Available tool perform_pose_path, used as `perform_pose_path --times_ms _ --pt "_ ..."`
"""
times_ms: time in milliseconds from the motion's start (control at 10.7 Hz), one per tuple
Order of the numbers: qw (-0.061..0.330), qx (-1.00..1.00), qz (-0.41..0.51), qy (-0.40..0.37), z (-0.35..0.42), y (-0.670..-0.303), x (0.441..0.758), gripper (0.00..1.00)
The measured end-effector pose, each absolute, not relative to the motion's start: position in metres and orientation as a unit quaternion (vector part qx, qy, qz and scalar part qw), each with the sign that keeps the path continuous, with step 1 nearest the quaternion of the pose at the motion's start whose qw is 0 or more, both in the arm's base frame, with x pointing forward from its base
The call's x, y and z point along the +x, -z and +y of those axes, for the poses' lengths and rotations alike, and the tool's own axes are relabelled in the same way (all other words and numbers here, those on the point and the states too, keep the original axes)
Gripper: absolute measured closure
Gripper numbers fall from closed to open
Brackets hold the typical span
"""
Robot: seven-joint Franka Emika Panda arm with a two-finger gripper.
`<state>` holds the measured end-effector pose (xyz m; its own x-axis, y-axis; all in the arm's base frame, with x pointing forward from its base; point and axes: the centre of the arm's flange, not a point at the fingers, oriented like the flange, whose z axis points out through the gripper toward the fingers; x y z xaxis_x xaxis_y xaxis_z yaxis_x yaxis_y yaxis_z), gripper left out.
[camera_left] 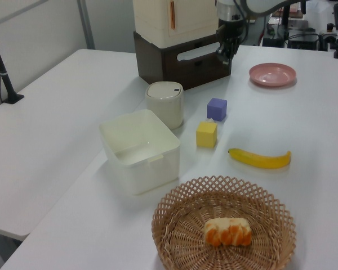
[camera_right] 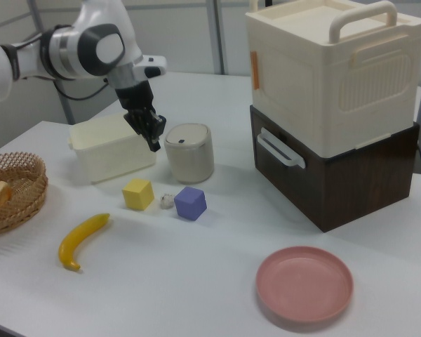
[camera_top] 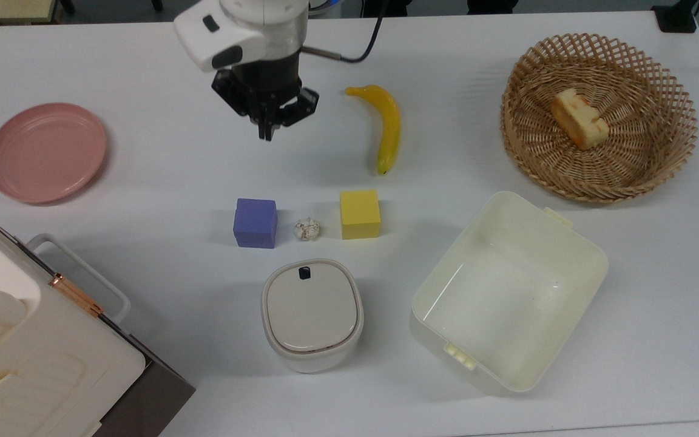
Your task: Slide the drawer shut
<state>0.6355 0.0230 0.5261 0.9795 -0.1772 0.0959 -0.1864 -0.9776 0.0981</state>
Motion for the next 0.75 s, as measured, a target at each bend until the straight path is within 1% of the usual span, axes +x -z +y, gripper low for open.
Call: perform_pose_path --times_ms 93,186,373,466,652,745 --pt "0.050 0.995 -0.083 -0.036 0.021 -0.537 0.628 0.93" --pt "0.046 0.996 -0.071 -0.028 0.017 -0.548 0.619 0.88" --pt "0.037 0.998 -0.050 -0.015 0.005 -0.567 0.603 0.58" --pt "0.034 0.998 -0.045 -0.011 0.004 -0.575 0.597 0.45" --pt "0.032 0.999 -0.041 -0.012 0.006 -0.581 0.591 0.13" --pt "0.029 0.999 -0.040 -0.012 0.008 -0.581 0.590 0.00"
